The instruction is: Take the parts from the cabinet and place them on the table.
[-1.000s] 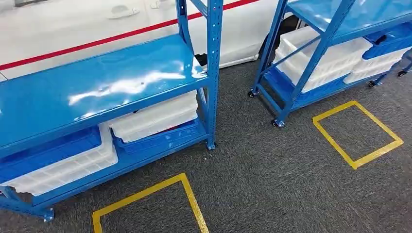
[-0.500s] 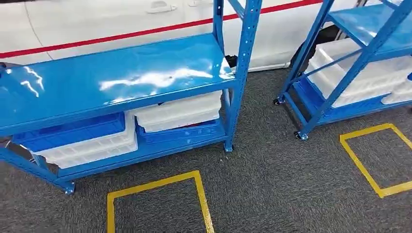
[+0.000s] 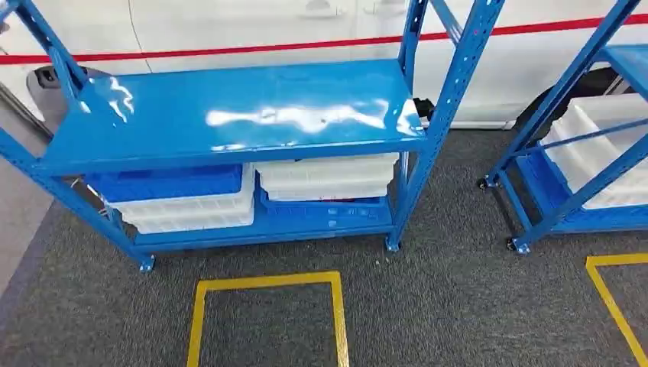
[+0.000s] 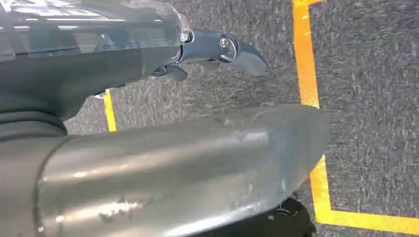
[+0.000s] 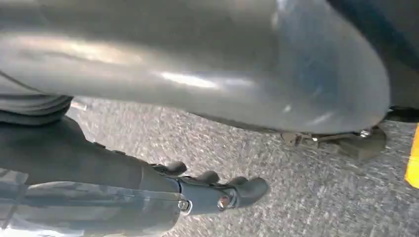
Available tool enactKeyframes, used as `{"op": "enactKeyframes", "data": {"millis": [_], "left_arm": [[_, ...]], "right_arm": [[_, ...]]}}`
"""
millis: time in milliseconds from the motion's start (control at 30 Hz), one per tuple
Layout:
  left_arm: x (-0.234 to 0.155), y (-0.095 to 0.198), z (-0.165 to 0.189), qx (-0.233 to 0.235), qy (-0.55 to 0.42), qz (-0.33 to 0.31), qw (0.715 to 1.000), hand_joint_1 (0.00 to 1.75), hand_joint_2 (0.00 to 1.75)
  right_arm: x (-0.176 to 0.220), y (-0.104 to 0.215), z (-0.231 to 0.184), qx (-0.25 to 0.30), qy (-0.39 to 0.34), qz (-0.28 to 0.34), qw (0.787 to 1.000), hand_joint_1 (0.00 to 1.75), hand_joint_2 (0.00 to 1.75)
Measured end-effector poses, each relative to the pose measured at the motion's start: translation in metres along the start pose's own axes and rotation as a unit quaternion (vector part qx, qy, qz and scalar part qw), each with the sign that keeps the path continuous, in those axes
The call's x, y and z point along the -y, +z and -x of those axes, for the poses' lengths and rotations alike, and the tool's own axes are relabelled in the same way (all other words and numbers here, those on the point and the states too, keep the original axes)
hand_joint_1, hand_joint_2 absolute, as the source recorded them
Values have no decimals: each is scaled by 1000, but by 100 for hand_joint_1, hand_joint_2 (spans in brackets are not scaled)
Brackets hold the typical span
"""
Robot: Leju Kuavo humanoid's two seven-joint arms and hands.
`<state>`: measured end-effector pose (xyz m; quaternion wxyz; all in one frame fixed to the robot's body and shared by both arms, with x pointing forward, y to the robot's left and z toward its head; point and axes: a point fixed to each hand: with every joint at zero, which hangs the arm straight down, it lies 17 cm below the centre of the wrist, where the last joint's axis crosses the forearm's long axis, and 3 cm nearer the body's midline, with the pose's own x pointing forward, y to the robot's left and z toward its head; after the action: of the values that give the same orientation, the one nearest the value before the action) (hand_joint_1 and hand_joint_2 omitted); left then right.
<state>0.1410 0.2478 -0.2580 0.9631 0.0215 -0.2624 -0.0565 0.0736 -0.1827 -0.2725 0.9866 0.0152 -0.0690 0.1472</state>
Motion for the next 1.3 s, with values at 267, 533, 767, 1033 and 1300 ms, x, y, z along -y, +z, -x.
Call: {"op": "enactKeyframes", "data": {"millis": [267,533,767,1033,1300], "left_arm": [[1,0,1,-2,-1,1,1000,0,0],[1,1,6,-9,4,-1,1000,0,0],[4,2,8,-14,10,1,1000,0,0],[5,2,9,-18,15,1,1000,0,0],[7,3,9,-15,25,5,1000,0,0]], "right_arm": [[-2,0,5,-6,-1,0,1000,0,0],[9,-1,-1,5,-11,30,999,0,0],[10,-1,-2,9,-9,32,999,0,0],[10,-1,-2,9,-10,32,999,0,0],[10,-1,-3,13,-7,37,999,0,0]]}}
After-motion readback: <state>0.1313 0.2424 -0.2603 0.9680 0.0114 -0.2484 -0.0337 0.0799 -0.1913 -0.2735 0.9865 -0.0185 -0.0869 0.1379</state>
